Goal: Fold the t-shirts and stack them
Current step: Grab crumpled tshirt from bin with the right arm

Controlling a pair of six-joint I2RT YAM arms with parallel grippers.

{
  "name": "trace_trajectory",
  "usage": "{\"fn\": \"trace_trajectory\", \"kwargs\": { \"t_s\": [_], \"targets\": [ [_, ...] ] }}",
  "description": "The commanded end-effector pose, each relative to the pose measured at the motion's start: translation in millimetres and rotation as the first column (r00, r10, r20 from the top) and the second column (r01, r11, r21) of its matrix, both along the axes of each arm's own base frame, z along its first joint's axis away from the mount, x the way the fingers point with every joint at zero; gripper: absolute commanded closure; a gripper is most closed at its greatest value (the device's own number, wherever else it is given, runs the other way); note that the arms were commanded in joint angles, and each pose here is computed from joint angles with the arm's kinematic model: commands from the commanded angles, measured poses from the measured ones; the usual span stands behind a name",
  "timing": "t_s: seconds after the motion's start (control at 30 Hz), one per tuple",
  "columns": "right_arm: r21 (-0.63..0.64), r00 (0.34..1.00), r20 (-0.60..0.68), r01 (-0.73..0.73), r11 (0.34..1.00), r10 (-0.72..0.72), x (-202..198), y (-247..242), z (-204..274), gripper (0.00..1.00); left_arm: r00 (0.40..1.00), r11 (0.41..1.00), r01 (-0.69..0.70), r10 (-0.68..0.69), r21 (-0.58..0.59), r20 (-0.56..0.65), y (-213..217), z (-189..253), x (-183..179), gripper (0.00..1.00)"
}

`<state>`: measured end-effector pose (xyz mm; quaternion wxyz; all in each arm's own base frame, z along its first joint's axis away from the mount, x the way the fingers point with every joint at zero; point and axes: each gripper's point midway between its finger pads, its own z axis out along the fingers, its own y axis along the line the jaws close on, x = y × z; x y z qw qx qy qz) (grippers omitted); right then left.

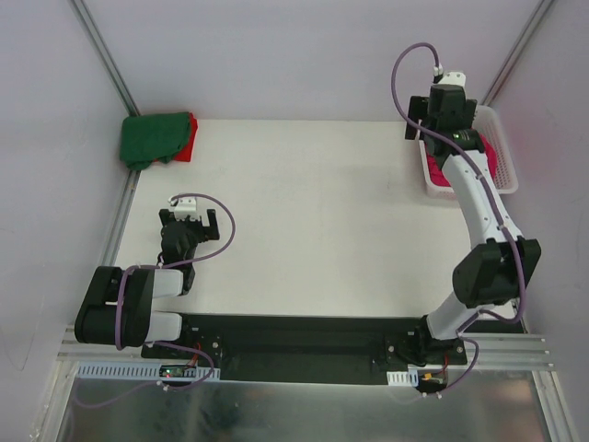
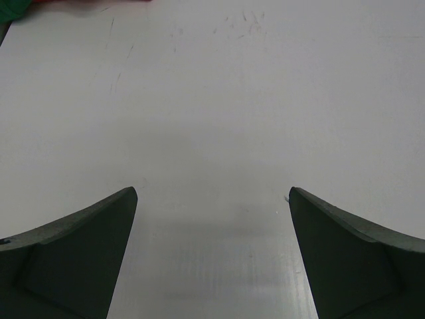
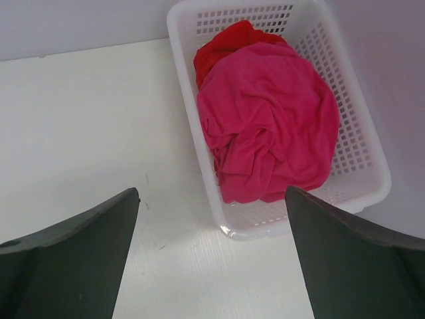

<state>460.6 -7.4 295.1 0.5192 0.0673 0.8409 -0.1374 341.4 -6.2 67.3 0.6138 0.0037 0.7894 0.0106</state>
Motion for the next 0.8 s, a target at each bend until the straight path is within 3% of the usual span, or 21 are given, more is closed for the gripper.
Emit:
{"fn": "trace_trajectory", "kwargs": {
  "t_s": [0.0, 0.07, 0.27, 0.47, 0.77],
  "targets": [
    [-0.059, 0.992, -0.104, 0.068, 0.996, -0.074, 13, -25, -4, 0.04, 0.999, 1.0, -0.011, 0.012, -0.012, 0.05, 3, 15, 9, 0.01],
    [-0.053, 0.988, -0.082, 0.126, 0.991, -0.13, 22, -42, 7, 0.04, 0.999, 1.0, -0.011, 0.012, -0.012, 0.051, 3, 15, 10, 0.01],
    [0.108, 0.969, -0.112, 0.23, 0.967, -0.218, 37, -87, -20, 0.04, 0.999, 1.0, -0.011, 0.012, -0.012, 0.048, 3, 14, 9, 0.01],
    [0.267, 0.97, -0.202, 0.186, 0.946, -0.134, 51, -100, -66, 0.04, 0.999, 1.0, -0.011, 0.012, -0.012, 0.048, 3, 14, 9, 0.01],
    [0.415, 0.979, -0.202, 0.095, 0.905, -0.011, 76, -91, -99, 0.04, 0.999, 1.0, -0.011, 0.012, -0.012, 0.05, 3, 15, 9, 0.01]
  ]
}}
